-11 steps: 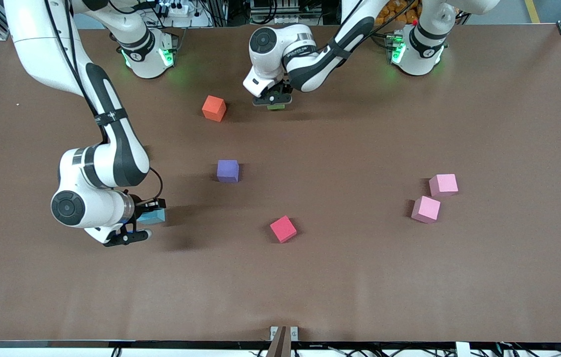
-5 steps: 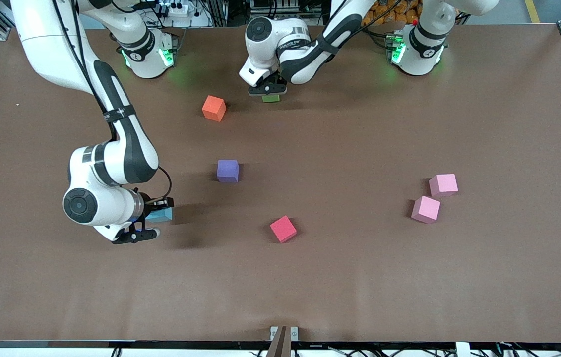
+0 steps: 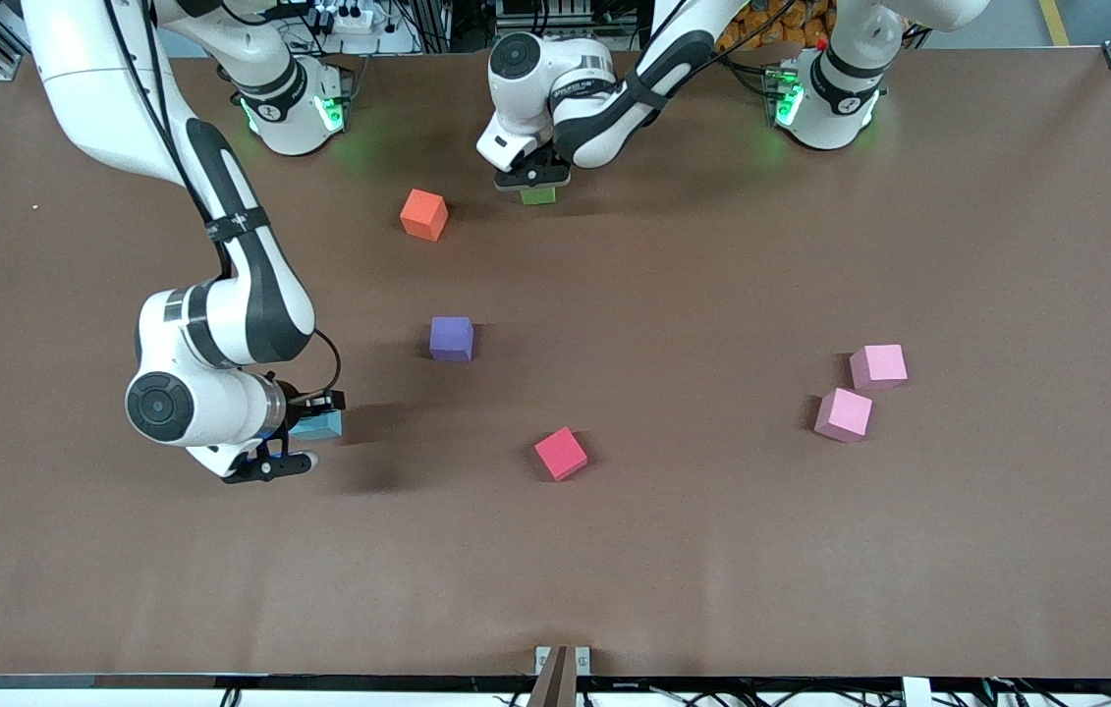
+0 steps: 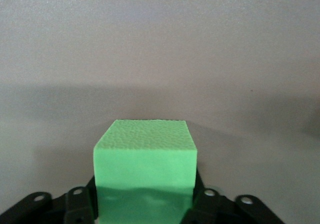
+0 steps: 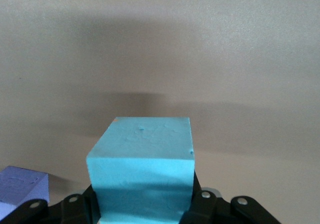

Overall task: Arrange blocks into number 1
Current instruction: 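Move the left gripper to the red cube while the right gripper carries cyan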

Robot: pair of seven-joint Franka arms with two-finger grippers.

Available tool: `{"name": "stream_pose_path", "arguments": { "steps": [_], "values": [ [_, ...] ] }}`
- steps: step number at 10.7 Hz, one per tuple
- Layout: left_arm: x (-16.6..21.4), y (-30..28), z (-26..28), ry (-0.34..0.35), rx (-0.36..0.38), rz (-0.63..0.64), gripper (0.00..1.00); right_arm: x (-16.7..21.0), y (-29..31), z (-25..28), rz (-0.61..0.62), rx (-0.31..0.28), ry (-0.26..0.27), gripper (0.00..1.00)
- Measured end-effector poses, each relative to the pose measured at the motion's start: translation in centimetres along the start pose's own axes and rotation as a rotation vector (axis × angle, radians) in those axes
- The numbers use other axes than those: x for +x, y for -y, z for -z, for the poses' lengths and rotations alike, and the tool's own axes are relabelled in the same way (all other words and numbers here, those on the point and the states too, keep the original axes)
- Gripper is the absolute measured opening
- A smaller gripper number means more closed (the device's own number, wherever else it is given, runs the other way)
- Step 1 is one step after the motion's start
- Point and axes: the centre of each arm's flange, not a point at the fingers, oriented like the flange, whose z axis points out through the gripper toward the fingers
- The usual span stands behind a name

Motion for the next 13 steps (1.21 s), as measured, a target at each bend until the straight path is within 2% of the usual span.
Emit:
{"name": "stream_pose_path", "arguments": {
  "steps": [1, 2, 4, 6, 8, 10, 13],
  "values": [
    [0.3, 0.0, 0.1, -0.001, -0.007, 0.011, 0.9, 0.0, 0.0, 0.1, 0.0, 0.0, -0.001, 0.64],
    [0.8, -0.1, 0.6, -0.004, -0.021, 0.019, 0.99, -0.1, 0.1, 0.3, 0.001, 0.001, -0.005, 0.64],
    [2.2, -0.5, 3.6, -0.036, -0.069, 0.035, 1.0, -0.6, 0.4, 0.9, 0.006, 0.001, -0.007, 0.64],
    [5.0, 0.2, 8.5, -0.104, -0.099, 0.056, 1.0, -2.1, 1.0, 1.3, 0.014, 0.001, -0.011, 0.64],
    [10.4, 2.6, 12.5, -0.161, -0.113, 0.055, 1.0, -4.2, 2.6, 0.9, 0.037, -0.003, -0.036, 0.64],
    [17.1, 6.1, 14.2, -0.186, -0.119, 0.084, 1.0, -6.1, 6.1, 0.7, 0.029, -0.009, -0.037, 0.62],
    [28.6, 13.4, 15.8, -0.228, -0.108, 0.118, 1.0, -9.0, 16.4, 0.0, 0.02, -0.034, -0.048, 0.62]
  ]
}}
